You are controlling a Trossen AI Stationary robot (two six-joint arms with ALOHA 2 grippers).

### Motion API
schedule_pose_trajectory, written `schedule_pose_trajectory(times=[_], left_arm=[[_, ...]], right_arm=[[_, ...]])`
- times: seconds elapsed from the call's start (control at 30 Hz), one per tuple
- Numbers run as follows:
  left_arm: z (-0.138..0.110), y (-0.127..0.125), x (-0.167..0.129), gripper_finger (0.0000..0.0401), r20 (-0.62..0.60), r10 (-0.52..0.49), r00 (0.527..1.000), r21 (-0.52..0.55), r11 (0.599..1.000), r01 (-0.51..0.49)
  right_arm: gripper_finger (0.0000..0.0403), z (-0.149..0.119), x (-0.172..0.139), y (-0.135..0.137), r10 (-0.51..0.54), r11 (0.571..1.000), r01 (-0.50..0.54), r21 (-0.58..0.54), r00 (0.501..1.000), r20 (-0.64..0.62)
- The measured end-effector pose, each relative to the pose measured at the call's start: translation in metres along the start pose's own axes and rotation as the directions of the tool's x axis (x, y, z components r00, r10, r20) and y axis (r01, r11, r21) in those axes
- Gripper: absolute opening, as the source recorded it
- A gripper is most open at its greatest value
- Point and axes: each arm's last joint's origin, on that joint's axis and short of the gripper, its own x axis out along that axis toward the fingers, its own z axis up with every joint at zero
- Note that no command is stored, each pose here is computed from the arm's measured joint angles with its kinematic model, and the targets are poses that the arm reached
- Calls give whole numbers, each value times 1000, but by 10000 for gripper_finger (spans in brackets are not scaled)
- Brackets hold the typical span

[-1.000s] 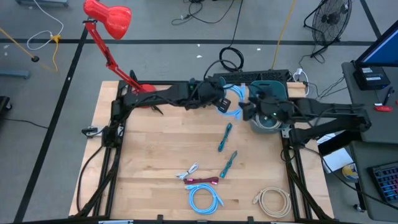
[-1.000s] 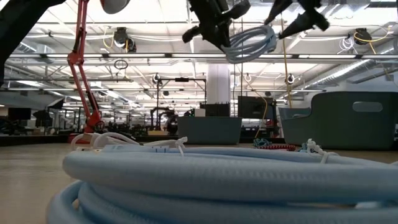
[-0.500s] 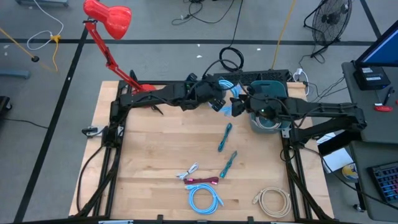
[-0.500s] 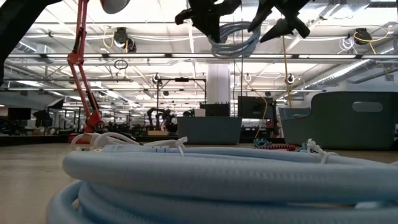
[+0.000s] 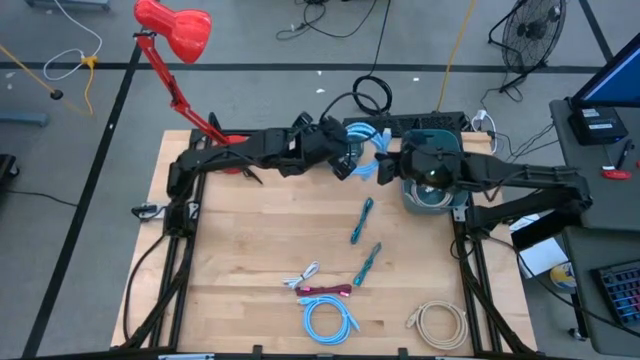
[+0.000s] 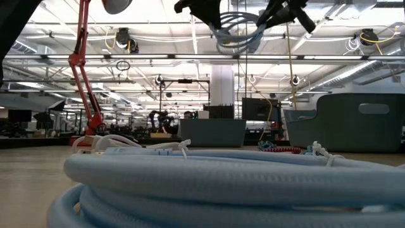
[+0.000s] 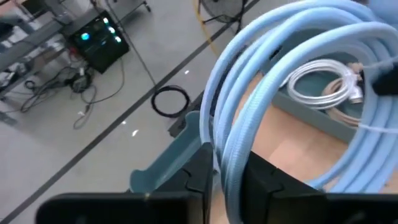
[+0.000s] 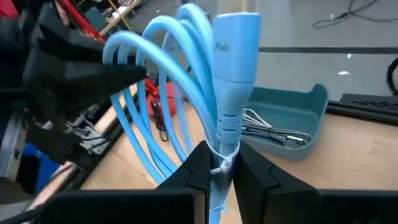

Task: Pick & Place USB Port
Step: Put the left blue HDMI cable into the right blue bin

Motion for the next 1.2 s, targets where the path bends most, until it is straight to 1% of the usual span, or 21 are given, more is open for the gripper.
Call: schedule_pose_trajectory(times=[0.13,0.2,0.27,0.37,0.5,0.53,0.57,0.6,0.63,0.67,0.7,0.77,0.83,0.87,0.93,1.0,1.07,1.13,1.2], left_arm=[[2,6,-11,58,10,-26,1000,-8,1000,26],[3,9,-16,53,8,-39,999,-7,999,39],[3,12,-22,47,5,-50,999,-5,999,50],[-1,16,-29,36,-24,-51,998,32,998,52],[-1,20,-41,27,-19,-61,998,58,996,62],[-3,23,-45,26,-31,-42,999,81,996,45],[-9,28,-46,25,-73,24,997,139,990,-14],[-13,33,-48,25,-104,52,993,173,984,-34],[-9,37,-52,24,-67,69,995,145,988,-59],[-9,40,-54,24,-51,99,994,141,986,-91],[-10,42,-56,25,-61,118,991,156,982,-107],[-17,45,-56,25,-111,144,983,212,970,-118],[-16,50,-55,25,-119,148,982,202,972,-122],[-17,53,-55,25,-130,156,979,209,970,-127],[-17,60,-58,25,-138,165,977,208,969,-134],[-16,65,-64,25,-131,154,979,192,973,-128],[-17,64,-64,25,-135,147,980,188,975,-121],[-17,63,-64,26,-139,145,980,193,974,-117],[-18,64,-66,26,-145,141,979,206,972,-110]], right_arm=[[30,15,-10,0,26,999,-26,30,1000,15],[30,24,-14,0,54,997,-54,51,999,5],[30,32,-21,-1,60,996,-59,69,998,-16],[30,39,-30,-3,43,994,-38,106,998,-40],[30,47,-38,-2,84,983,-71,172,994,-71],[30,48,-40,-4,77,981,-59,185,993,-89],[30,46,-43,-8,48,983,-27,183,993,-110],[30,44,-46,-14,12,985,12,173,991,-137],[30,44,-49,-17,5,982,21,189,991,-136],[30,46,-49,-16,18,977,12,214,991,-135],[30,45,-49,-16,22,975,12,223,989,-149],[30,39,-49,-20,-6,978,51,204,976,-216],[30,34,-48,-21,-27,977,80,199,966,-257],[30,32,-49,-24,-57,975,112,189,960,-275],[30,27,-54,-35,-179,961,233,151,935,-306],[30,21,-59,-49,-329,921,380,90,878,-347],[30,18,-61,-58,-440,872,487,47,823,-360],[30,16,-63,-66,-515,830,558,14,776,-364],[30,16,-61,-71,-540,813,582,10,760,-363]])
